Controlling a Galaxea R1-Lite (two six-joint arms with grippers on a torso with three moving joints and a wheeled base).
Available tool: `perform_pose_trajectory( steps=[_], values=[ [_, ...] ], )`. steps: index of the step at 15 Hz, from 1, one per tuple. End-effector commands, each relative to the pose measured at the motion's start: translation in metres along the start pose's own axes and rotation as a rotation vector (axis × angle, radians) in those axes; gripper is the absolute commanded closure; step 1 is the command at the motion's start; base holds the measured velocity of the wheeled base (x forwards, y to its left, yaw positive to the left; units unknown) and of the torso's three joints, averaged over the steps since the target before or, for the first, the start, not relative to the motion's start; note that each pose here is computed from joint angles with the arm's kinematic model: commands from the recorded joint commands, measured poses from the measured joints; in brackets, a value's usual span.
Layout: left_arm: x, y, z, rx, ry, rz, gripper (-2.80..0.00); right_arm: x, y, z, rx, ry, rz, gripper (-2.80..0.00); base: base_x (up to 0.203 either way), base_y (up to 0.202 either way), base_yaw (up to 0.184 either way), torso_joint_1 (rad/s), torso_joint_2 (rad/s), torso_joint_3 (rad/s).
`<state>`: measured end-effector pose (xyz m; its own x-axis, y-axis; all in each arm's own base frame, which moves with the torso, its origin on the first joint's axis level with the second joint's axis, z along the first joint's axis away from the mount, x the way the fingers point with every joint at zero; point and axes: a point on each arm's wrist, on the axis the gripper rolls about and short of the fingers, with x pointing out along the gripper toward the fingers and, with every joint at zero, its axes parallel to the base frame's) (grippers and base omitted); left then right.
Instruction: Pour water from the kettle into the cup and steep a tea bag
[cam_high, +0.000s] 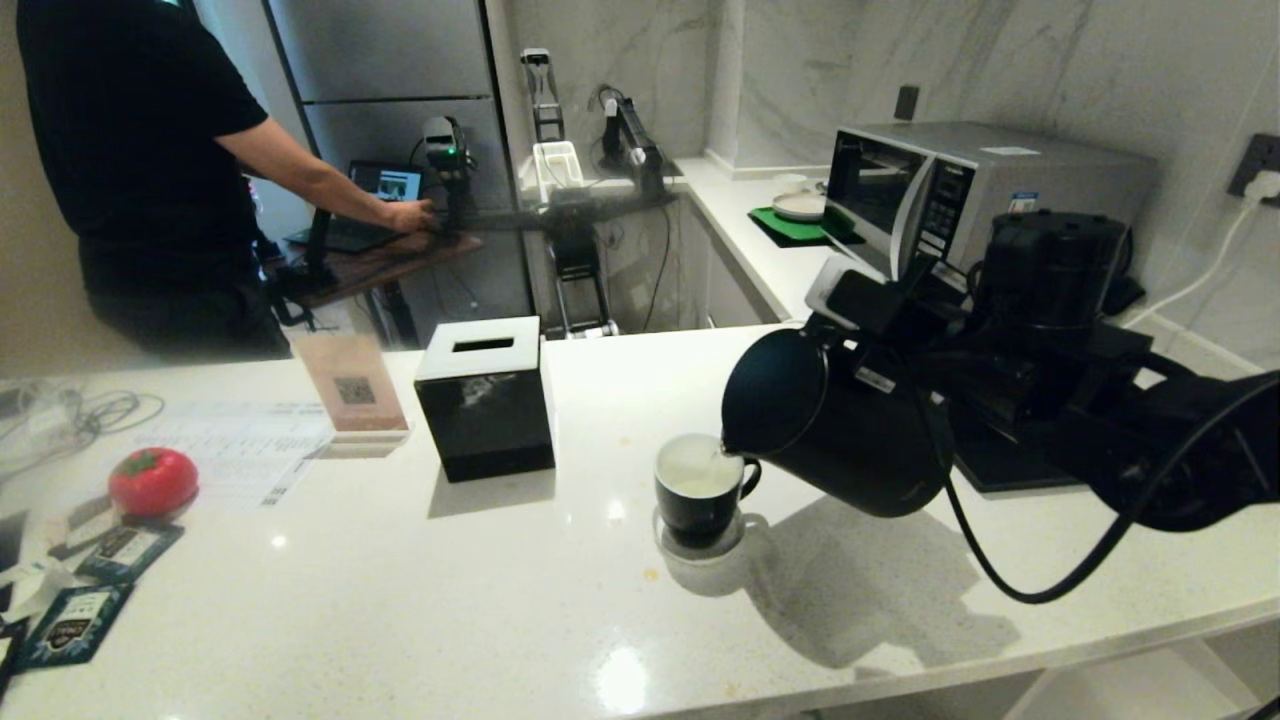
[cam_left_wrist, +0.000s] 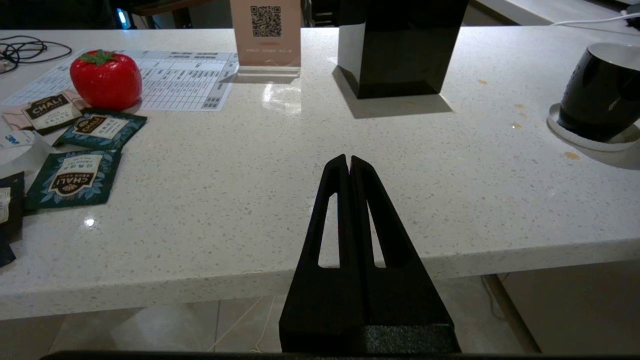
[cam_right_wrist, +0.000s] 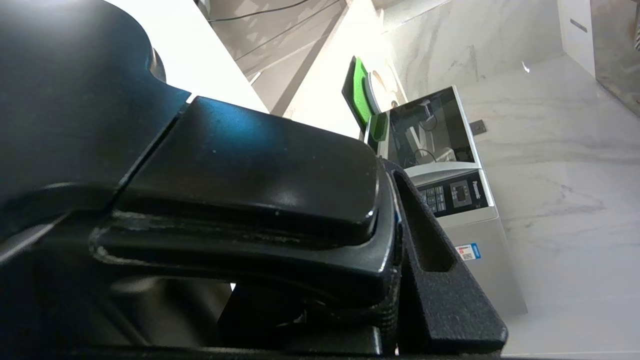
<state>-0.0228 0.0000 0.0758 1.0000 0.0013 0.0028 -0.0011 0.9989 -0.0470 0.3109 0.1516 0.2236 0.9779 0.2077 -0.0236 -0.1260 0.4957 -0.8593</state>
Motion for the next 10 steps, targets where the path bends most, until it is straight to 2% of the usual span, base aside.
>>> perform_pose_trajectory(
  steps=[1, 10],
  values=[
    [0.0001, 0.0, 0.0001, -0.001, 0.001, 0.0, 0.0, -0.0002, 0.0, 0.0001, -0.005, -0.001, -0.003, 0.0, 0.0, 0.0, 0.0, 0.0, 0.0, 0.0],
    [0.0001, 0.0, 0.0001, -0.001, 0.001, 0.0, 0.0, -0.0064, 0.0002, -0.0026, 0.003, 0.005, 0.004, 0.0, 0.0, 0.0, 0.0, 0.0, 0.0, 0.0]
  ],
)
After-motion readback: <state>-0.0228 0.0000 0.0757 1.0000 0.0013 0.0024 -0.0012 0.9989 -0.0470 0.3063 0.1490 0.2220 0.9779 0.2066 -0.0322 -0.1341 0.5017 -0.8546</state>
